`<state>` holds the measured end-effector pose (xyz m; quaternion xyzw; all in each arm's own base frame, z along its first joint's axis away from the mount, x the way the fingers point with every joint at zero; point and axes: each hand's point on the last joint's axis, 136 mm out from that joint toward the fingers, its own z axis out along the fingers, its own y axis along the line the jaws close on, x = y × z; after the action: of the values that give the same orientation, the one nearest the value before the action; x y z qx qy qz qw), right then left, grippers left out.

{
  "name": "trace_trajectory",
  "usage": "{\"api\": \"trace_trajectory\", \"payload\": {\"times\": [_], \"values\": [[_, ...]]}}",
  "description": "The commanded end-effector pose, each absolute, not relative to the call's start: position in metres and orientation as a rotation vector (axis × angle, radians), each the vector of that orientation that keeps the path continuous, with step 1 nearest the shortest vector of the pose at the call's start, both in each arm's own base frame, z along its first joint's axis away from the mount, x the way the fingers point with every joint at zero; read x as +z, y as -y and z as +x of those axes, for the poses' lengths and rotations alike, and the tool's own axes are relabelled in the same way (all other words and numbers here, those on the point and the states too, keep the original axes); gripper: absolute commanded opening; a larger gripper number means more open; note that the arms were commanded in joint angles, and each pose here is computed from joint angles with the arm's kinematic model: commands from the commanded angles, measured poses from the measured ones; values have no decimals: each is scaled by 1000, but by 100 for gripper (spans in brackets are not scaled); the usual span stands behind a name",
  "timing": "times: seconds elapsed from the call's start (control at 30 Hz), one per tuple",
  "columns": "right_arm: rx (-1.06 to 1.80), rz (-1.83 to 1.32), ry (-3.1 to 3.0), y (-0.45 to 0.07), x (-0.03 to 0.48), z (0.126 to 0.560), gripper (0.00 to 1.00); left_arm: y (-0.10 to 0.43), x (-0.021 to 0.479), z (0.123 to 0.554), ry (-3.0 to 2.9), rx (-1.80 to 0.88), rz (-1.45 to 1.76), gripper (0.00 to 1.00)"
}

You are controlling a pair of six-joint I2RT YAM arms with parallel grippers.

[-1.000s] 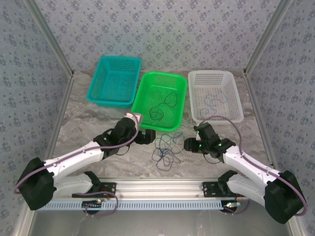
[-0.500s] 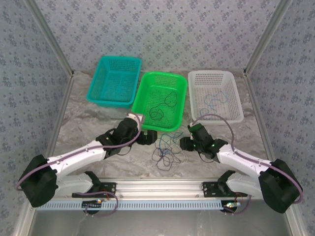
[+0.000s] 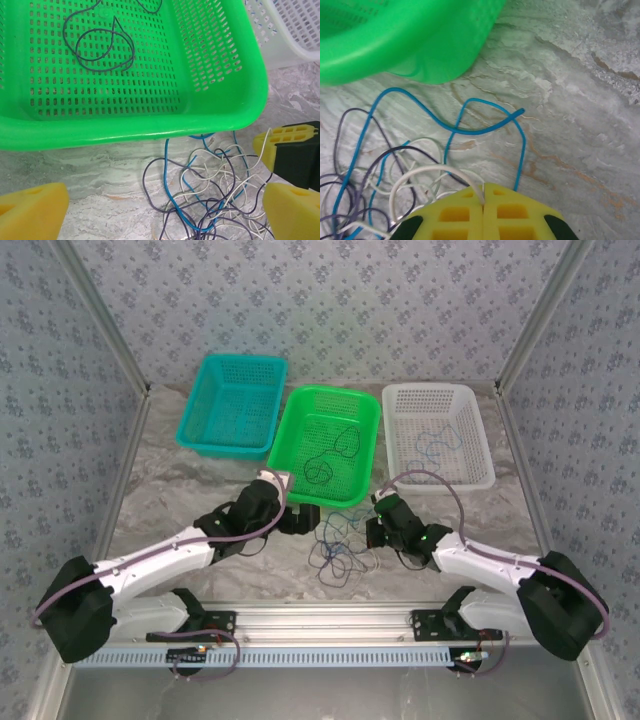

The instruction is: Untangle the cables

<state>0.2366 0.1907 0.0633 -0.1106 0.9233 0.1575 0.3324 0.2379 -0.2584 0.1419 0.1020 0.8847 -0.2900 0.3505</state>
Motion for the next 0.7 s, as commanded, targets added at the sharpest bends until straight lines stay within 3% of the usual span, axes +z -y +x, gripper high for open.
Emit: {"api": "trace_trajectory", "payload": {"times": [0.0,0.2,0.43,0.67], "values": [[378,-301,-2325,-188,92,238,0,261,164,241,-2225,-784,247,100],[361,-370,-2241,-181,136,221,0,270,171,238,-2196,-842,287,99],[404,-469,-2182,-196,180,211,0,318,207,217,-2033,-1018,538,99],[418,-527,-2176,-216,198,213,0,362,229,193,-1905,-1149,725,91]]}}
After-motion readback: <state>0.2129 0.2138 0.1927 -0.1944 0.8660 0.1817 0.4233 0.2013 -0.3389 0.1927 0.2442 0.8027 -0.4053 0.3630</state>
